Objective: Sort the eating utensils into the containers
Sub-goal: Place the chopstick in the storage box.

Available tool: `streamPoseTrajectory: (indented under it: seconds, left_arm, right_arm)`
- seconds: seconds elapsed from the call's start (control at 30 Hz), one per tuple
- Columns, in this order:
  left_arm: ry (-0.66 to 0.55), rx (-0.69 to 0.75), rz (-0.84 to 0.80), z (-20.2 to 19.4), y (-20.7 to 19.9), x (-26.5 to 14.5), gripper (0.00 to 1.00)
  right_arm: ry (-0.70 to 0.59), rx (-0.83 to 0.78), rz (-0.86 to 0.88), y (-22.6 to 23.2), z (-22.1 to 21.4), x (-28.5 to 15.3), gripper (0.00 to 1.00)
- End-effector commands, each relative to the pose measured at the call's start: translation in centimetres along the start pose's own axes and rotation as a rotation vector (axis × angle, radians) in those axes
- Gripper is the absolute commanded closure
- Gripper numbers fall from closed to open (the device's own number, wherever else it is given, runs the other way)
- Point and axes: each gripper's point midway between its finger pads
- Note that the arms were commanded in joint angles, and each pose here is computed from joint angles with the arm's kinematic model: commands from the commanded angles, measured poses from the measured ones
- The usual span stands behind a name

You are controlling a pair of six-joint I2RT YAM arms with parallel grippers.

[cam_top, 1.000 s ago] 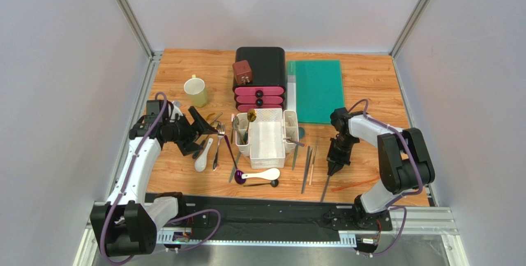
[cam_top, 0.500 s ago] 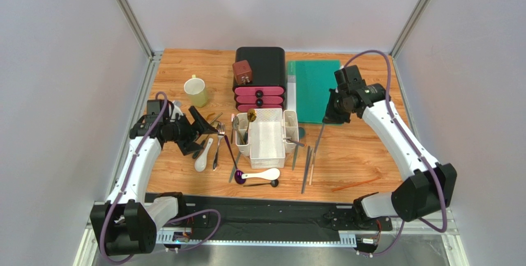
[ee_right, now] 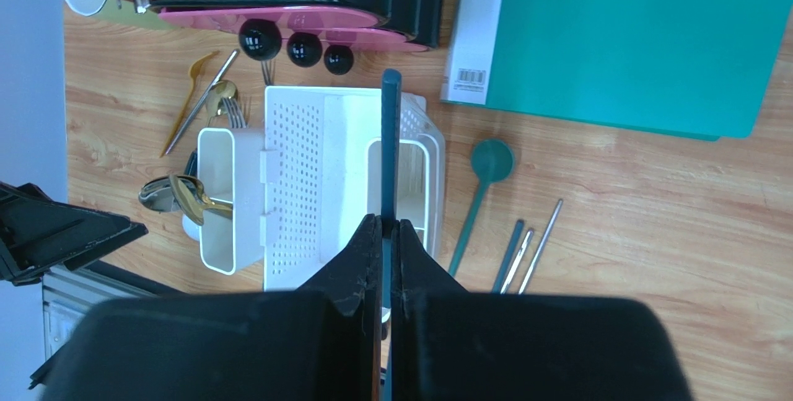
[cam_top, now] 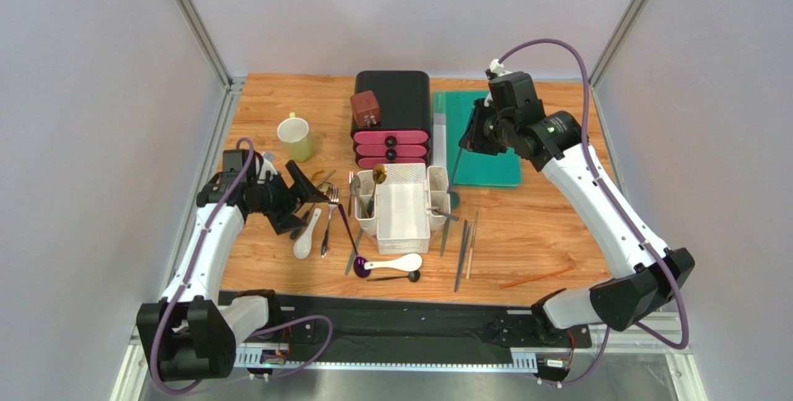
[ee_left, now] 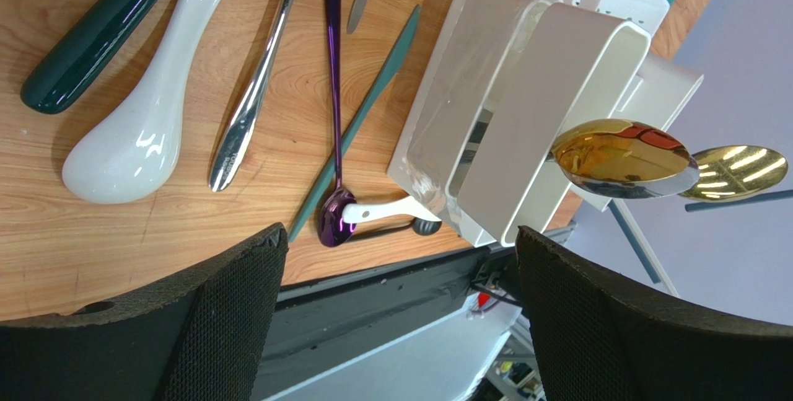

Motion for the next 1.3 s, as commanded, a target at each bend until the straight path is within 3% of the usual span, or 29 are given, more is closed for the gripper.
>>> streamPoseTrajectory:
  seconds: [0.0,0.33,0.7,1.27]
  left_arm:
    - [-0.022,0.050,-0.018,0.6,-0.9,-0.5,0.04]
    - [-0.012,0.058,0.005,0.4,-0.6,-0.7,0.04]
    - [0.014,0.057,0.026,0.3,-0.2,-0.5,0.04]
    - [0.014,0.056,0.033,-0.1,0.3,-0.5,0.04]
  right_arm:
    - [-0.074,-0.054,0.029,1.8,0.9,1.1,1.00]
    - [-0.089,-0.081,0.010,2.2,-1.6,3.8,1.00]
    - [-0.192,-0.090,0.046,1.6,-3.7,5.0,1.00]
    - [-0.175,-0.085,0.064,1.9,-7.6,5.3,1.00]
Point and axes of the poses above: each gripper's point midway between its finger pads, its own x axis out along the fingers, its own y axis along the line the jaws close on, z = x × y, and after that the axes turned 5 degrees about -x, right-handed
